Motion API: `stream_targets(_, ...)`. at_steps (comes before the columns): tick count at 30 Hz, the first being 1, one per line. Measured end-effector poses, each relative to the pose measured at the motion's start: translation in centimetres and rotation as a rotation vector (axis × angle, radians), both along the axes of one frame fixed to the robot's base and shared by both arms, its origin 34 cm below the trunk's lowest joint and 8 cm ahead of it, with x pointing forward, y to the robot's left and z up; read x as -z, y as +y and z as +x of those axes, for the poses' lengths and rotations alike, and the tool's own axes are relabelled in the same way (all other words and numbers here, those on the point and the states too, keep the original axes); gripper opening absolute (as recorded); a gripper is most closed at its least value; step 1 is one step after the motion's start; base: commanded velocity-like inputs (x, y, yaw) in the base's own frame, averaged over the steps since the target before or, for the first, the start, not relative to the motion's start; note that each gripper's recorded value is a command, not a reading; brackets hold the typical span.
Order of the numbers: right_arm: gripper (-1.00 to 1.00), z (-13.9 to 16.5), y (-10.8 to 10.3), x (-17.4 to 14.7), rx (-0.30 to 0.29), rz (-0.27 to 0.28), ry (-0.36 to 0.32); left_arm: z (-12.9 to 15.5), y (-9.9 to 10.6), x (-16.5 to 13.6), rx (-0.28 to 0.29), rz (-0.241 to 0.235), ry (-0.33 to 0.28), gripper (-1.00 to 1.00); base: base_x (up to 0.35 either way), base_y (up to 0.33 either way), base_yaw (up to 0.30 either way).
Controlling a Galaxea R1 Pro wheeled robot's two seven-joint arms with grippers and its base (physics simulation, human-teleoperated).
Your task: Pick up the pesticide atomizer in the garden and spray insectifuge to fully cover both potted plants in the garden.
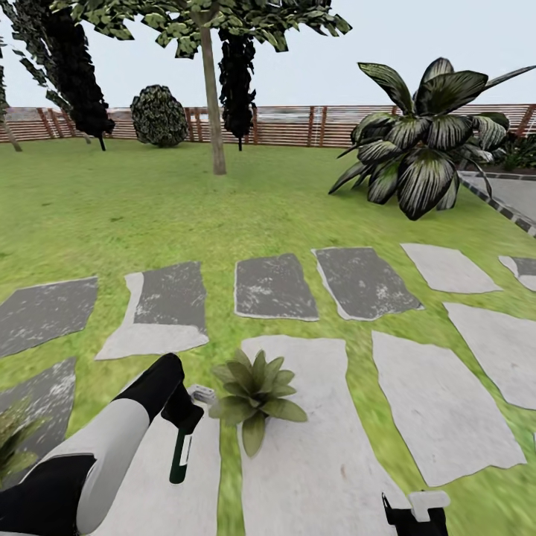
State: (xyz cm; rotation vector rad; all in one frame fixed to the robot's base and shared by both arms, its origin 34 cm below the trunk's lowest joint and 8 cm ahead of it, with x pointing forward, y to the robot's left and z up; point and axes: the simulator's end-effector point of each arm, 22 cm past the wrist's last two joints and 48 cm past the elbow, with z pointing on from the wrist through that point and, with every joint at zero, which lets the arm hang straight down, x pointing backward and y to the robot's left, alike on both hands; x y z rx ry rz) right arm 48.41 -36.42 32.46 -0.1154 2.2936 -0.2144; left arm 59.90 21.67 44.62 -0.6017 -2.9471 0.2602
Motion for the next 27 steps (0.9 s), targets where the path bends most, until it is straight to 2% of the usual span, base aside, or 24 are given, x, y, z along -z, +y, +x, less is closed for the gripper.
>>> stream_targets(7, 1.00, -0.1, 0.0, 0.2, 0.000, -0.001, 0.004, -0.1, 0.0, 0.2, 0.002, 0.002, 0.004, -1.00, 0.135, 0.008, 0.000)
stream_targets(12, 1.00, -0.1, 0.0, 0.2, -0.001, -0.001, 0.005, 0.7, 0.9, -0.2, 0.030, 0.051, -0.009, -1.00, 0.003, 0.000, 0.000)
stream_targets(17, 1.00, -0.1, -0.1, 0.2, -0.001, -0.001, 0.005, 1.3, -0.2, -0.8, 0.049, 0.045, -0.018, -1.00, 0.000, 0.000, 0.000)
stream_targets(22, 1.00, -0.1, 0.0, 0.2, -0.001, -0.001, 0.005, -2.7, -0.6, 1.5, 0.066, 0.040, 0.086, -1.00, 0.000, 0.000, 0.000)
stream_targets(27, 1.00, -0.2, 0.0, 0.2, -0.002, -0.001, 0.005, -3.3, -0.4, 1.8, 0.070, 0.044, 0.102, -1.00, 0.151, 0.000, 0.000)
